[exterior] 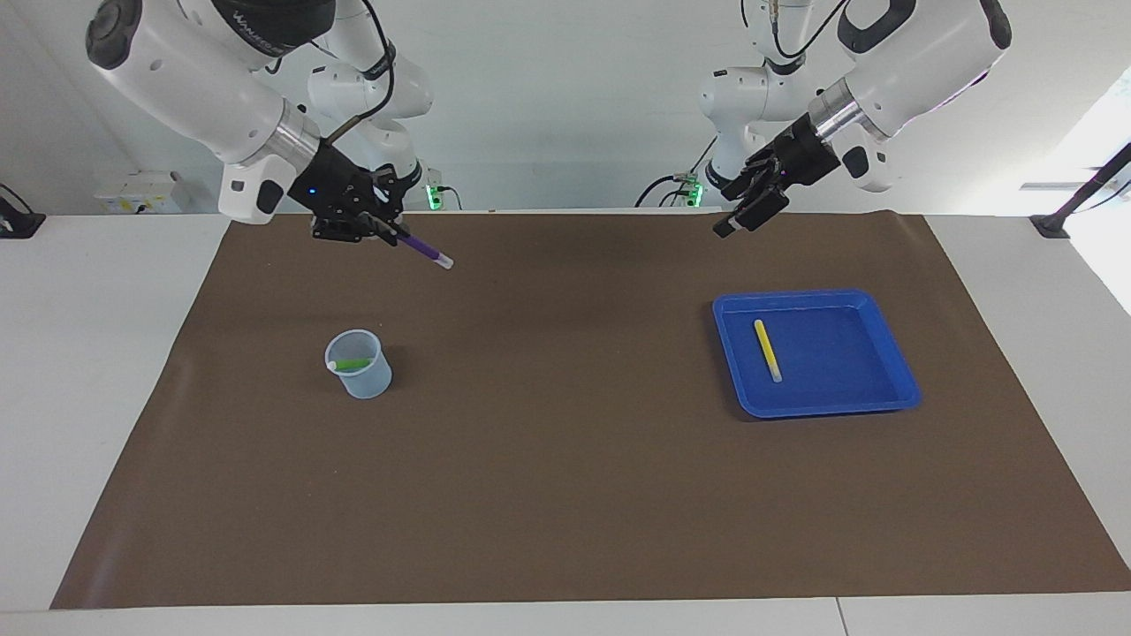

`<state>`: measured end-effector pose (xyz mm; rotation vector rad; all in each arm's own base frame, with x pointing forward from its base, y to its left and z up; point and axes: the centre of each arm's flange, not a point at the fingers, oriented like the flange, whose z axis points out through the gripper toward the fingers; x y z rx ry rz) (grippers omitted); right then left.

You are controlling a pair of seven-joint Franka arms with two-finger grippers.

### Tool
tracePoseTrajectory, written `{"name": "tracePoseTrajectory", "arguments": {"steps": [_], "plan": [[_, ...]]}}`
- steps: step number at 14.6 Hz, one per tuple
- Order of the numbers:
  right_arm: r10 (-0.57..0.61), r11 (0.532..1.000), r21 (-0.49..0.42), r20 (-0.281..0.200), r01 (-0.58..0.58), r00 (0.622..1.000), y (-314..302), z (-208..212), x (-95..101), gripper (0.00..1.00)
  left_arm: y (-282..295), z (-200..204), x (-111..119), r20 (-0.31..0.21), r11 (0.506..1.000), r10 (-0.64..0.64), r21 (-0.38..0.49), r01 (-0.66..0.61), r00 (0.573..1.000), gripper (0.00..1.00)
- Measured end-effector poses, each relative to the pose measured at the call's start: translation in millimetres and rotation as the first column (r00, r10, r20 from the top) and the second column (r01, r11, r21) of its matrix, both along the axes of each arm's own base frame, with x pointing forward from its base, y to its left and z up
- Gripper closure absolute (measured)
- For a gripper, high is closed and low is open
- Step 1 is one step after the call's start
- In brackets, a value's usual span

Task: Right arm passes pens to left for tray arrangement
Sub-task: 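Lift the purple pen with the right gripper toward the left gripper, then close the left gripper on the purple pen held by the right gripper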

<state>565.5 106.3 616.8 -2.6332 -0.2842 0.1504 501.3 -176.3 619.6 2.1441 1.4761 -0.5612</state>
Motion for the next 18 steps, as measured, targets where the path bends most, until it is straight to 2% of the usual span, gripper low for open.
{"name": "tracePoseTrajectory", "arguments": {"steps": [2,4,6,9,11,13,14,16,18], "plan": [[-0.112,0.994,-0.001,-0.024,0.112,0.993,30,5,0.0,0.82,-31,5,-5,-0.059,0.993,0.117,-0.012,-0.118,0.991,0.0],[-0.234,0.972,-0.002,-0.042,0.234,0.971,74,10,-2.8,0.82,-71,9,-15,-0.147,0.963,0.268,0.005,-0.27,0.952,0.0],[-0.382,0.923,0.013,-0.066,0.384,0.922,128,14,-11.0,0.82,-92,11,-22,-0.233,0.916,0.395,0.032,-0.399,0.888,0.0],[-0.557,0.821,0.065,-0.131,0.568,0.82,187,12,-28.4,0.82,-96,13,-20,-0.302,0.86,0.493,0.029,-0.509,0.816,0.0],[-0.644,0.74,0.099,-0.18,0.665,0.743,205,9,-35.4,0.82,-95,9,-17,-0.315,0.846,0.507,0.007,-0.533,0.802,0.0],[-0.705,0.666,0.141,-0.202,0.733,0.68,223,4,-44.7,0.82,-99,-1,-18,-0.311,0.854,0.491,-0.011,-0.52,0.814,0.0],[-0.718,0.647,0.157,-0.206,0.746,0.665,233,-1,-52.1,0.82,-103,-6,-20,-0.307,0.864,0.471,-0.027,-0.503,0.827,0.0],[-0.722,0.641,0.166,-0.204,0.75,0.662,243,-9,-62.5,0.82,-108,-15,-24,-0.281,0.888,0.42,-0.07,-0.455,0.863,0.0],[-0.727,0.635,0.166,-0.203,0.754,0.657,239,-10,-63.0,0.82,-107,-18,-24,-0.215,0.921,0.343,-0.112,-0.372,0.914,0.0]]}}
